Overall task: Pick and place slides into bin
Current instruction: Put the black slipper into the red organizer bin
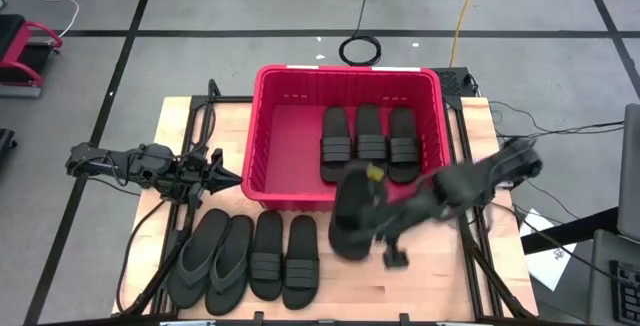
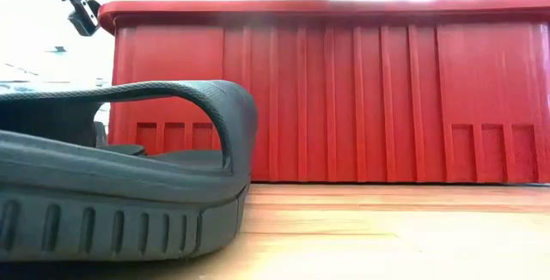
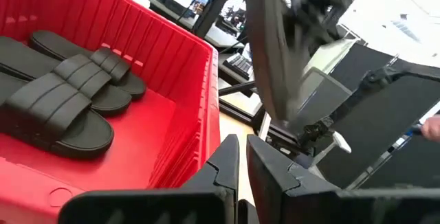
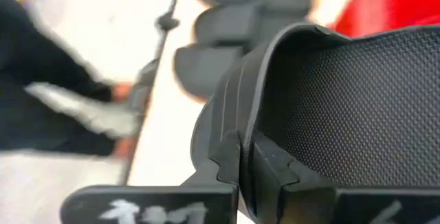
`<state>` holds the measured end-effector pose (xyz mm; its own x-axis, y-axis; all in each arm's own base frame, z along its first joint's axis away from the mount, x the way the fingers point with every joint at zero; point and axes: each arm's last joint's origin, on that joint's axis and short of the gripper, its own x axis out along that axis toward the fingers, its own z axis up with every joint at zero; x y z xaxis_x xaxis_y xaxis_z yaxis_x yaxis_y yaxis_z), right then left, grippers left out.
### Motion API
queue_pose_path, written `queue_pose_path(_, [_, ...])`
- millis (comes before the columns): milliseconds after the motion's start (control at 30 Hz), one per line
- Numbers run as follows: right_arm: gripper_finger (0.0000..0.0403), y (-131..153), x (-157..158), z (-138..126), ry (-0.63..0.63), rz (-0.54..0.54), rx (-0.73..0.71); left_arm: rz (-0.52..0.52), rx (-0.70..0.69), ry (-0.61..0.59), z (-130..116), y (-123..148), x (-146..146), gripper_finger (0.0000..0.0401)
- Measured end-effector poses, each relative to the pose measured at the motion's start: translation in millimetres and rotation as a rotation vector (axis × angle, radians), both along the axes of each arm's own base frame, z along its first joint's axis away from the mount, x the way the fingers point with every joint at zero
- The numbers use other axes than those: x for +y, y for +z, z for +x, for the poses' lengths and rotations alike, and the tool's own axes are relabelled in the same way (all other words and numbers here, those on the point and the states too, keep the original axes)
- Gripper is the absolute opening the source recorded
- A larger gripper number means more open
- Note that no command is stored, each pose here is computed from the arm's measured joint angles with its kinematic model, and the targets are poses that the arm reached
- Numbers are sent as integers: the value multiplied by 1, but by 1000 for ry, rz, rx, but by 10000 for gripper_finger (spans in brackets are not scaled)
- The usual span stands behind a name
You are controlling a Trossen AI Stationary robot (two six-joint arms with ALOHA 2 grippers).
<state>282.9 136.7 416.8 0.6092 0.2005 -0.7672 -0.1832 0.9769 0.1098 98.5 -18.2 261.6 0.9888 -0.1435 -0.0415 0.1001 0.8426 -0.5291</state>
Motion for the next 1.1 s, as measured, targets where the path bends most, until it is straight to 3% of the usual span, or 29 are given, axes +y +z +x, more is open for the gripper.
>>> queue_pose_path(300, [4, 62, -94, -55, -99, -186, -287, -45, 2, 56, 0, 0, 2, 26])
queue_pose_path(433, [4, 68, -137, -66, -158, -275, -297, -104, 4, 149, 0, 0, 4, 26])
queue_pose_path(533, [4, 65, -169, -64, -160, -277, -272, -121, 3, 188, 0, 0, 5, 26])
queue_pose_path(667, [4, 51, -210, -47, -150, -220, -237, -119, 3, 189, 0, 0, 5, 26])
queue_pose_path(833, [4, 19, -252, -6, -46, -98, -214, -86, 3, 187, 0, 0, 5, 26])
queue_pose_path(1100, [4, -33, -293, 76, 69, 75, -374, 27, 63, 122, 0, -6, 4, 26])
